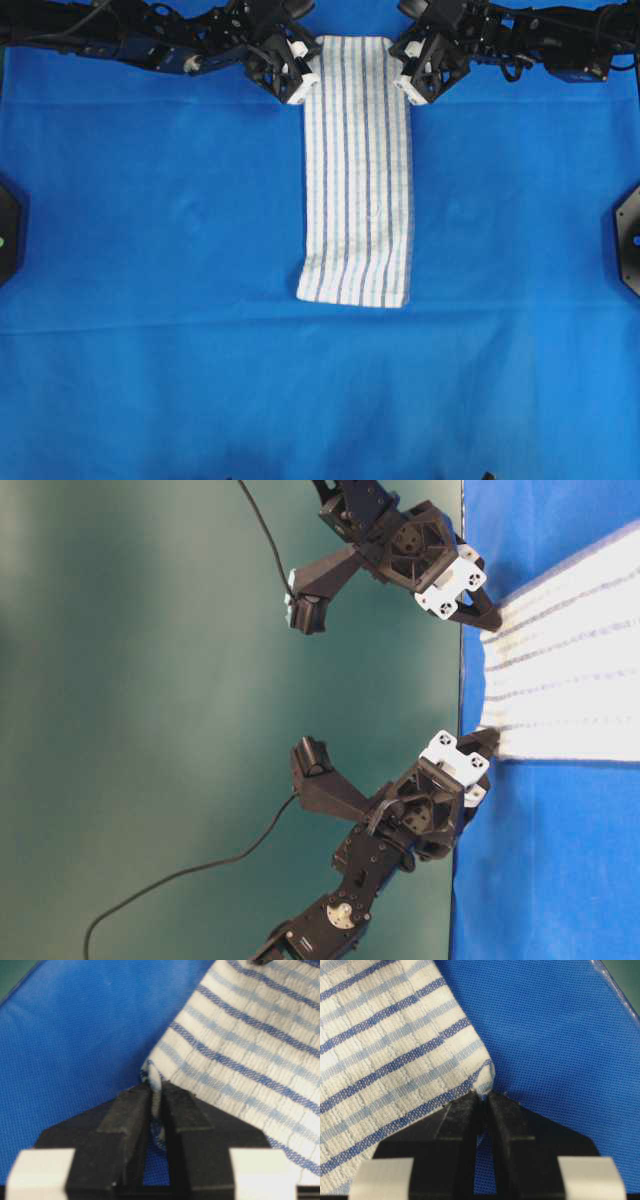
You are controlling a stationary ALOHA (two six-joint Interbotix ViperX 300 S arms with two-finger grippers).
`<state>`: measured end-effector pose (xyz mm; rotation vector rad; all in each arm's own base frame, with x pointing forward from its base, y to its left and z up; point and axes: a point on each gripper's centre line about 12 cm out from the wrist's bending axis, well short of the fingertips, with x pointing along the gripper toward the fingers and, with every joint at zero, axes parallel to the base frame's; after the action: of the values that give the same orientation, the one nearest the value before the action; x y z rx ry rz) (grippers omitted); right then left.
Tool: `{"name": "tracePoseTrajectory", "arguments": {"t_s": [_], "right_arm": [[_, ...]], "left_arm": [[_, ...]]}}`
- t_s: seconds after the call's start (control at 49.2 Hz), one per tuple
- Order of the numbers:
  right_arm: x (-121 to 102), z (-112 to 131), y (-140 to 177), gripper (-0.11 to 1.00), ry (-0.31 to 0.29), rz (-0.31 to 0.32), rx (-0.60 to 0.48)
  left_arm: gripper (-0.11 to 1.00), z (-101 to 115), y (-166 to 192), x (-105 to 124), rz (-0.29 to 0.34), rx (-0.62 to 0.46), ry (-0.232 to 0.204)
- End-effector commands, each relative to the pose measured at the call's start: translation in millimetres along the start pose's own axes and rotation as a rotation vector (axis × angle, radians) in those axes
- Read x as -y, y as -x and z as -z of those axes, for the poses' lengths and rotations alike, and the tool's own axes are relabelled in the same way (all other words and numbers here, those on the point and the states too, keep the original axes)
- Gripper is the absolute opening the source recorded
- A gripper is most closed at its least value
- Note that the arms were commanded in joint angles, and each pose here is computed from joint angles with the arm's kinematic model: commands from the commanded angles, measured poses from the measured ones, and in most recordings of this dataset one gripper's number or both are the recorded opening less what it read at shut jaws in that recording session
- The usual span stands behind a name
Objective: Fold the blue towel.
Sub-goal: 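Grasp the strip's top corners with both grippers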
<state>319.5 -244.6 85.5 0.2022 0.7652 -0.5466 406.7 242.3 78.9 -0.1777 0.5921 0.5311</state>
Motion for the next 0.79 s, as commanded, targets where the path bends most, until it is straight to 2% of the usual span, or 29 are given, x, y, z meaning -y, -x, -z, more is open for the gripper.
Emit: {"name": "tracePoseTrajectory", "arguments": {"t_s": [0.0, 0.244, 0.426, 0.569, 0.67, 0.772], "right_arm": [[0.7, -9.9, 4.9, 0.08, 0.005, 0.003, 0.028], [0.2, -10.7, 6.9, 0.08, -0.002, 0.004, 0.029], [5.1, -22.7, 15.7, 0.08, -0.007, 0.019, 0.059], [13.5, -32.4, 23.0, 0.08, -0.016, 0.037, 0.086], [17.5, -35.8, 26.0, 0.08, -0.022, 0.046, 0.097], [18.9, -37.0, 26.1, 0.08, -0.022, 0.048, 0.100]], "left_arm": [[0.04, -10.3, 1.4, 1.0, 0.002, 0.018, -0.004], [0.04, -14.9, 4.9, 1.8, 0.004, 0.012, -0.008], [0.04, -46.2, 16.8, -7.2, -0.010, 0.057, 0.001], [0.04, -61.5, 20.9, -16.7, -0.027, 0.069, -0.025], [0.04, -63.4, 20.3, -18.2, -0.030, 0.061, -0.051], [0.04, -63.5, 20.2, -18.2, -0.030, 0.058, -0.054]]}}
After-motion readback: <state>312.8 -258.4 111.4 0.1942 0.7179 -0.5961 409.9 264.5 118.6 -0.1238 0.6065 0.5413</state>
